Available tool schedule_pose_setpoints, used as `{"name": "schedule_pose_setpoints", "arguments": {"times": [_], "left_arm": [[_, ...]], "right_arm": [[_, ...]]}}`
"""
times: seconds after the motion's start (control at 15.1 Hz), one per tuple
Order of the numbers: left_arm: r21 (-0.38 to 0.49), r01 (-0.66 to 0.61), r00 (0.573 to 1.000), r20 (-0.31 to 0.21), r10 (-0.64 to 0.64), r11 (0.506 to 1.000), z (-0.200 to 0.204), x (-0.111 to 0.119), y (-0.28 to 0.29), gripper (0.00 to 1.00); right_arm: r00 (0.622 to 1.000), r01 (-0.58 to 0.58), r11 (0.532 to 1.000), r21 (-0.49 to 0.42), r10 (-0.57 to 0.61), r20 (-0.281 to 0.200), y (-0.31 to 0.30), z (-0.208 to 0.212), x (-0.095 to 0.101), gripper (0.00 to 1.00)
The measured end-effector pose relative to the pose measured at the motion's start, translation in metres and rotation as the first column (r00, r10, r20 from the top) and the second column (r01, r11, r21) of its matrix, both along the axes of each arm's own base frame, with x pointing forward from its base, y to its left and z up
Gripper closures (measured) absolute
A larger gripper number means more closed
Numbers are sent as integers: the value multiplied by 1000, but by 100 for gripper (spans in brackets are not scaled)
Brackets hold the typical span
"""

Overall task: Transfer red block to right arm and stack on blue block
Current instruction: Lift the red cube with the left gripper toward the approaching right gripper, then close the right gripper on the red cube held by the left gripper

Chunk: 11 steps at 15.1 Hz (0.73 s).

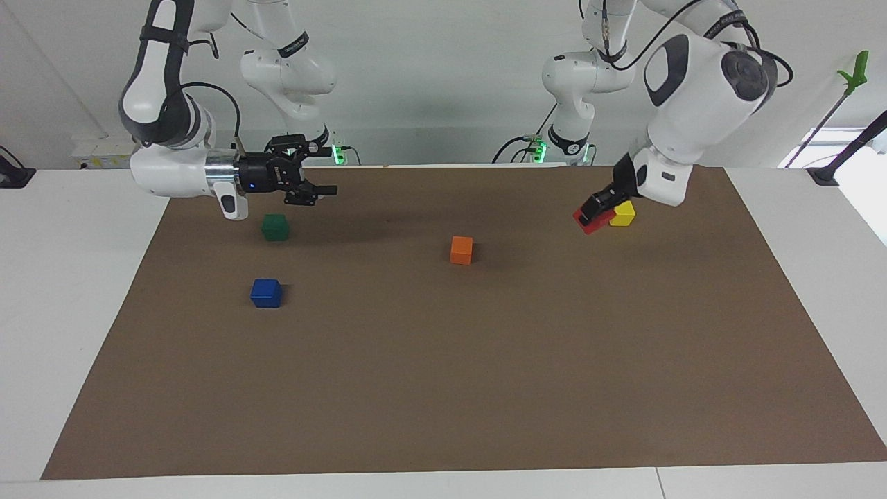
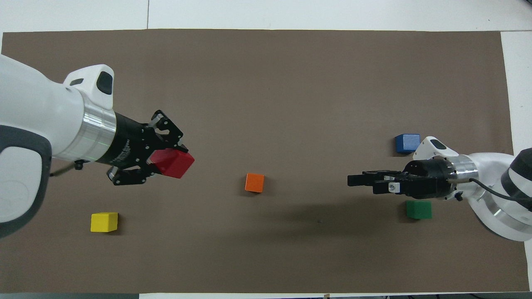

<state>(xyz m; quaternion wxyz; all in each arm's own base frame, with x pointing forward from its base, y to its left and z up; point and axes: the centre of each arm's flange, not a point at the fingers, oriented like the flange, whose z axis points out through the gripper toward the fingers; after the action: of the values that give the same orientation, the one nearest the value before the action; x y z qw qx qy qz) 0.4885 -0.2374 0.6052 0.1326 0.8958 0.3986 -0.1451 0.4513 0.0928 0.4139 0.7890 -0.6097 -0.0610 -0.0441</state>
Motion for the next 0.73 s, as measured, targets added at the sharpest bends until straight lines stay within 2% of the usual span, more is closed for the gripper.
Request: {"name": "schedule_pose_setpoints", "arguments": {"times": [0.2, 0.33, 0.46, 0.73], "left_arm": [[-80, -188, 980, -81, 182, 979, 10, -17, -53, 45], [-120, -327, 937, -170, 305, 937, 16, -24, -75, 45], [-124, -425, 891, -232, 390, 897, 20, -29, -90, 45], [-135, -490, 860, -237, 452, 862, 3, -51, -129, 45]], "right_arm": [[1000, -12, 984, 179, 7, 27, 39, -13, -10, 0], [999, -22, 956, 292, 9, 43, 68, -38, -16, 0], [999, -24, 928, 372, 11, 39, 89, -59, -21, 0], [1000, -4, 865, 501, -5, 16, 119, -63, -24, 0]]}}
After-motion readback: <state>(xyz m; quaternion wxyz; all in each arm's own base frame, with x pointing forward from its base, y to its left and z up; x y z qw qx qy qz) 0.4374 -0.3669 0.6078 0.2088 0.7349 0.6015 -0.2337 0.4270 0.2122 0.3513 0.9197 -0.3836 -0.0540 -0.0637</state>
